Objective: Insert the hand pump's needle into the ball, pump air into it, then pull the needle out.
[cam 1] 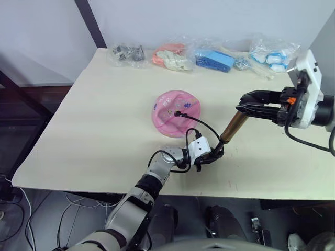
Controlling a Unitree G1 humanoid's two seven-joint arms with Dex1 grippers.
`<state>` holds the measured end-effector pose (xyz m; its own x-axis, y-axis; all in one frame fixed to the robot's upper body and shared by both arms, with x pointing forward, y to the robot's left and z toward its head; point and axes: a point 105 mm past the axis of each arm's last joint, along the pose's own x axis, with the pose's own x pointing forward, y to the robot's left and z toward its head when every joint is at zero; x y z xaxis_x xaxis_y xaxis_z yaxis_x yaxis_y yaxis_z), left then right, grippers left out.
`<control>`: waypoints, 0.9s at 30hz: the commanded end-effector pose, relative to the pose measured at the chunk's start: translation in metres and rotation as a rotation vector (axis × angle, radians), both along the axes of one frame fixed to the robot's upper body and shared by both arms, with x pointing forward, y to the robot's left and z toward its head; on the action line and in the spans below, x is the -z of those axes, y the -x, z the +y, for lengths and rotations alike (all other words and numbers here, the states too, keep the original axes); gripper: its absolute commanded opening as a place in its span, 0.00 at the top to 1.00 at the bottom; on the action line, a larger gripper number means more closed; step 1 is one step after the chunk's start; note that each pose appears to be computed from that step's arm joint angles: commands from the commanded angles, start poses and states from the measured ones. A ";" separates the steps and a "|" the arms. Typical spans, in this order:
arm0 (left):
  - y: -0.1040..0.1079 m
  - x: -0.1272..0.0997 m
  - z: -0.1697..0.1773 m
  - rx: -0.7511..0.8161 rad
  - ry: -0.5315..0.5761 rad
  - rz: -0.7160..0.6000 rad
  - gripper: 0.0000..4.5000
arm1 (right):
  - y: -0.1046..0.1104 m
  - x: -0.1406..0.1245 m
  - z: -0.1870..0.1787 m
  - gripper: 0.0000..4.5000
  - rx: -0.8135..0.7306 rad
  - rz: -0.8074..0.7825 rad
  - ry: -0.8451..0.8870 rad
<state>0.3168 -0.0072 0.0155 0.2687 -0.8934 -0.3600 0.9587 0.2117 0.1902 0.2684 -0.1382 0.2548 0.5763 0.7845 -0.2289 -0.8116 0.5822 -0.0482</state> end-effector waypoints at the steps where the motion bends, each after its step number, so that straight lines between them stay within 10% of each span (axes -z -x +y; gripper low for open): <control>1: 0.010 0.022 0.014 -0.004 -0.068 0.071 0.76 | -0.012 0.042 -0.005 0.60 0.103 0.046 0.051; 10: 0.011 0.019 0.015 -0.006 -0.065 0.069 0.76 | -0.012 0.151 0.010 0.60 0.108 0.263 0.098; 15: 0.012 0.019 0.015 -0.004 -0.068 0.071 0.76 | -0.014 0.155 0.010 0.61 0.096 0.229 0.130; 27: 0.014 0.025 0.019 -0.008 -0.083 0.083 0.76 | -0.015 -0.008 -0.009 0.61 0.062 -0.123 -0.012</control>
<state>0.3141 -0.0020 0.0169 0.2787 -0.8877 -0.3666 0.9568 0.2234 0.1864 0.2845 -0.1290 0.2109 0.5568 0.7821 -0.2797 -0.8170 0.5765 -0.0145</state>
